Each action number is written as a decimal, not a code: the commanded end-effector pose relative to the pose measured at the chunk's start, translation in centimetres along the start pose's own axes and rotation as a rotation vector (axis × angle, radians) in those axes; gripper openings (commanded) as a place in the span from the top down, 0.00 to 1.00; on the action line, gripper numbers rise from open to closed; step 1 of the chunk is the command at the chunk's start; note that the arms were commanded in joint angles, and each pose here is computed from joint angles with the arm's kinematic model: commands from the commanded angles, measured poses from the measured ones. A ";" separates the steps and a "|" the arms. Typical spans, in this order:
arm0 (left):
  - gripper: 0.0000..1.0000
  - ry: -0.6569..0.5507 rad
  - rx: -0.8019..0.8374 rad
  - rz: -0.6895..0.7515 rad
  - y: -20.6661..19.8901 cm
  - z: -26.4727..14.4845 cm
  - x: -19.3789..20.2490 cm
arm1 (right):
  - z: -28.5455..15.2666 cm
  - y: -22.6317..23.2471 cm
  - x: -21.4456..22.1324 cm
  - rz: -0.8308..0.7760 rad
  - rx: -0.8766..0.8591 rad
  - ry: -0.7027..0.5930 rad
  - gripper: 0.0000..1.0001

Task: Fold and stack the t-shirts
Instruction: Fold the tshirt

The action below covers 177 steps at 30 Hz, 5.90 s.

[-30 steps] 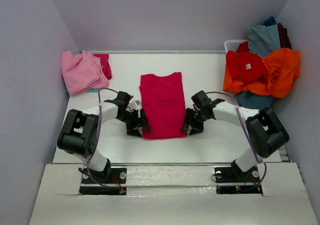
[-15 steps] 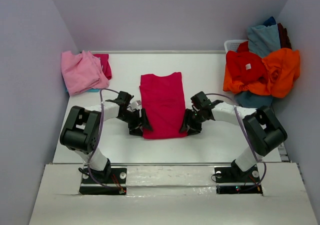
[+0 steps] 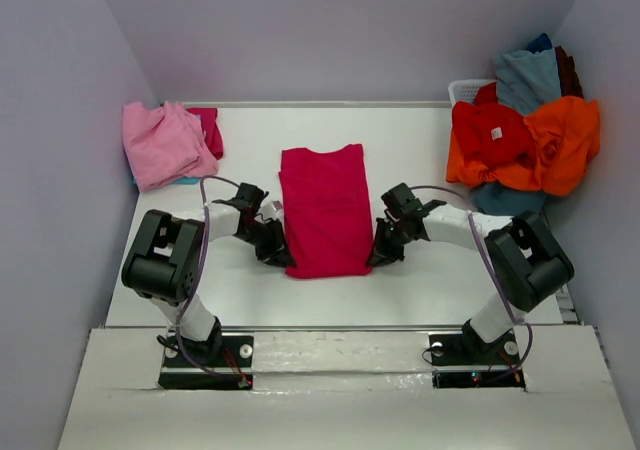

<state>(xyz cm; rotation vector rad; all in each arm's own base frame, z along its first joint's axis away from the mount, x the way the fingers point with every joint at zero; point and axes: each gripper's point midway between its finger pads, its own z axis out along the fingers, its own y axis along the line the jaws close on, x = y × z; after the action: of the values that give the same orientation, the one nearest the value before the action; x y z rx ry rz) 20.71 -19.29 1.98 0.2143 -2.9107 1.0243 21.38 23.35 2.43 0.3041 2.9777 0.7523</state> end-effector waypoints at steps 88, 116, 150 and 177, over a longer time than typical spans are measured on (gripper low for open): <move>0.94 -0.588 -0.044 0.334 -15.6 -12.5 -19.9 | -11.6 12.9 -20.9 -0.208 0.019 -0.532 0.93; 0.01 -0.695 -0.102 0.218 -15.0 -11.3 -30.5 | -9.9 10.9 -31.8 -0.147 0.081 -0.607 0.00; 0.03 -0.539 0.312 0.313 -13.3 -6.0 -37.8 | -7.3 9.4 -21.8 -0.109 -0.008 -0.343 0.36; 0.07 -0.512 0.465 0.376 -13.0 -4.6 -38.2 | -6.2 9.6 -20.2 -0.122 0.005 -0.297 0.38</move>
<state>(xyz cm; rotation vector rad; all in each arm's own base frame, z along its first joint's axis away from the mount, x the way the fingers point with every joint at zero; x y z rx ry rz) 59.85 -22.48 7.97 0.0014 -3.1342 1.9022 42.73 24.46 10.51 0.2478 2.7231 0.6049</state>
